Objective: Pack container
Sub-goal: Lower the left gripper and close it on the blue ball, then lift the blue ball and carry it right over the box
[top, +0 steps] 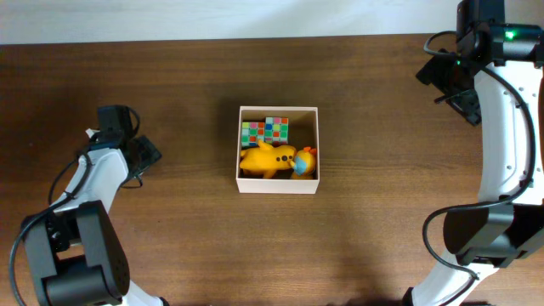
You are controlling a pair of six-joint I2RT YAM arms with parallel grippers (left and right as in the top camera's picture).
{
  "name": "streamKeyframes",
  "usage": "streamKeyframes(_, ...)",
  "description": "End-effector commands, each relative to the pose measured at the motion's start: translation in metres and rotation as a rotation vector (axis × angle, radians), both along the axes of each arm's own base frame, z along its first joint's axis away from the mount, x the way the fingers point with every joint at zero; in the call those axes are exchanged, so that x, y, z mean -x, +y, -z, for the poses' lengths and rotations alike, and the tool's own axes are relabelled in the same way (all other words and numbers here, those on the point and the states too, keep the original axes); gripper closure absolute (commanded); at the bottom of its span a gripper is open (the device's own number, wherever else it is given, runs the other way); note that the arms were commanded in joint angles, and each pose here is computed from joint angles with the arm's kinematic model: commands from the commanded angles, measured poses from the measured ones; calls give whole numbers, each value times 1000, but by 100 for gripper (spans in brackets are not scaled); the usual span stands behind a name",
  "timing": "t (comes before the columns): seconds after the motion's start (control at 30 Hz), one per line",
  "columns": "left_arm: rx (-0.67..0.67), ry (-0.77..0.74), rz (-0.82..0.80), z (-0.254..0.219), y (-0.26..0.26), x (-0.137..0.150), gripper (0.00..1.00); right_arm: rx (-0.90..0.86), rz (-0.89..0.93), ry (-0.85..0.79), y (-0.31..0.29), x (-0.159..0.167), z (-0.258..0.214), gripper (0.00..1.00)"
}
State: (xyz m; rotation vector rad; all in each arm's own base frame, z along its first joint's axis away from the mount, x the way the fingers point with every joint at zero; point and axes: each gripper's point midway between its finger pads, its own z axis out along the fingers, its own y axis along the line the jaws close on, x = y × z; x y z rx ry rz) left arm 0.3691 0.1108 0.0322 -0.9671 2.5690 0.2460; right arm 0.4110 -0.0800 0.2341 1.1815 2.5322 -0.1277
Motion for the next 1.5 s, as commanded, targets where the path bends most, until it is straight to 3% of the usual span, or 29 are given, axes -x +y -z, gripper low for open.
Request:
streamKeyframes(0.0,-6,-20,9,-1,0,3,5,3,9,-19,-2,0,-6,1)
streamKeyframes(0.1,-7,-28,9,1,0,2,11,3,8,-19,-2,0,-6,1)
streamKeyframes(0.27,-8,-31,9,1,0,2,41,3,8,-18,-3,0,-6,1)
streamKeyframes(0.47,-7,-30,9,1,0,2,56,3,8,-18,-2,0,-6,1)
streamKeyframes(0.73,61,-66,40,-4,-12,-6,56,3,8,-18,-3,0,-6,1)
streamKeyframes(0.97,63,-148,63,-38,-16,-10,56,3,9,-18,-2,0,-6,1)
streamKeyframes(1.33,279,-468,448,-148,-100,-17,56,3,8,-19,-3,0,-6,1)
streamKeyframes(1.47,330,-537,615,-173,-157,-16,56,3,8,-19,-3,0,-6,1)
